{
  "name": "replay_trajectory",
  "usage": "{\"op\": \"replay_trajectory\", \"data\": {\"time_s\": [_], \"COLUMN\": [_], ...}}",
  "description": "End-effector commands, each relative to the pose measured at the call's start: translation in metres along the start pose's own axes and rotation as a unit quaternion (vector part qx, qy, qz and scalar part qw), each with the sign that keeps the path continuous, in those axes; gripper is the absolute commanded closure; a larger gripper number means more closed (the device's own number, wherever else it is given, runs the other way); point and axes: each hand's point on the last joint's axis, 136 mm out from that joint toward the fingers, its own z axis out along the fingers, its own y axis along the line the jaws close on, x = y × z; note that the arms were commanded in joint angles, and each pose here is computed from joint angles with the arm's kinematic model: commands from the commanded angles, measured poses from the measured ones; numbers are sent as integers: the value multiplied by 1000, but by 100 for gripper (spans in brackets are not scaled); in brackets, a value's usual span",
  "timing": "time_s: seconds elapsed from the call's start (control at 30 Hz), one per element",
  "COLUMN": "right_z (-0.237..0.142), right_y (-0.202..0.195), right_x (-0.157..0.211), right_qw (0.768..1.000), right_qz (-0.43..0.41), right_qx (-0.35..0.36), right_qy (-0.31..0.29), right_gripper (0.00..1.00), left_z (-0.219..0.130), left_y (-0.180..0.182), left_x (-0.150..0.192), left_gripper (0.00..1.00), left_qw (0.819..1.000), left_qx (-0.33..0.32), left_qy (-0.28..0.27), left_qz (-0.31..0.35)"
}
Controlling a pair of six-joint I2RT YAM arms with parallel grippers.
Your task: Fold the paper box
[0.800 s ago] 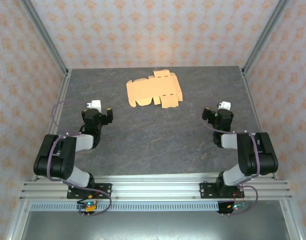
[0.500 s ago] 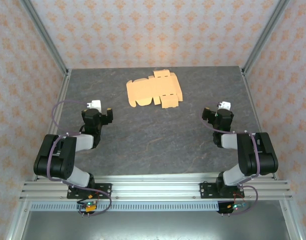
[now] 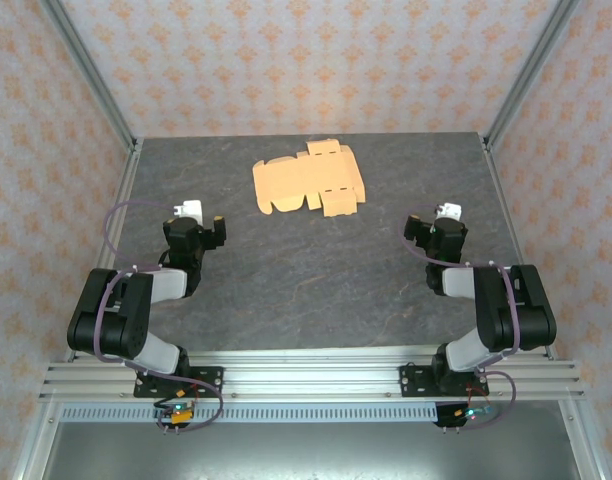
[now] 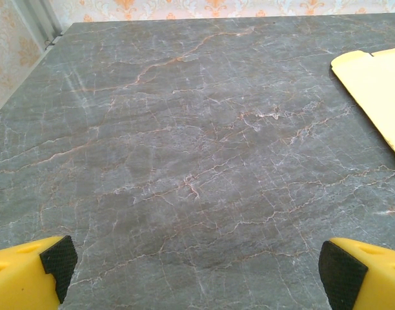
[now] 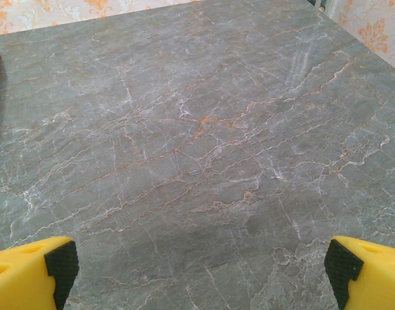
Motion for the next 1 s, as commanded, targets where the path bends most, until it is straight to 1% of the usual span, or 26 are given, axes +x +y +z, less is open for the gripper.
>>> {"op": "replay_trajectory", "data": {"time_s": [0.0,0.33,0.4,0.47,0.53,0.57,0.63,0.67,0.7,0.73,0.77,0.8,0.87,0.93,0.97], "right_z": [1,1,-2,-9,-17,-22,-34,-39,-44,-48,-51,-51,-48,-40,-34], "right_y": [-2,-2,-9,-14,-10,-8,2,7,14,22,30,36,40,57,72], "right_x": [-7,-7,-11,-23,-39,-48,-67,-76,-86,-94,-102,-111,-121,-121,-118], "right_qw": [1000,1000,999,999,999,999,1000,1000,999,998,997,995,988,980,973], "right_qz": [7,9,17,22,18,23,24,23,23,25,35,62,126,141,143], "right_qx": [4,4,22,38,33,30,5,-8,-25,-47,-70,-81,-84,-116,-148], "right_qy": [-11,-9,-17,-16,-5,1,5,7,12,12,12,11,31,77,108], "right_gripper": [1,1,1,1,1,1,1,1,1,1,1,1,1,1,1], "left_z": [-1,-1,-1,-7,-14,-18,-27,-34,-43,-52,-61,-69,-82,-93,-98], "left_y": [2,2,-3,-11,-15,-19,-25,-34,-40,-42,-42,-42,-39,-37,-38], "left_x": [-4,-5,-5,-10,-19,-24,-33,-35,-39,-44,-48,-51,-54,-50,-43], "left_gripper": [0,0,0,0,0,0,0,0,0,0,0,0,0,0,0], "left_qw": [1000,1000,1000,999,999,999,999,998,997,997,998,999,999,995,993], "left_qx": [-8,-7,7,23,13,9,2,11,6,-5,-5,5,16,27,37], "left_qy": [-10,-12,-13,-17,-16,-7,21,32,34,34,33,29,13,8,12], "left_qz": [-6,-8,0,14,32,42,39,49,72,76,59,29,-38,-92,-113]}}
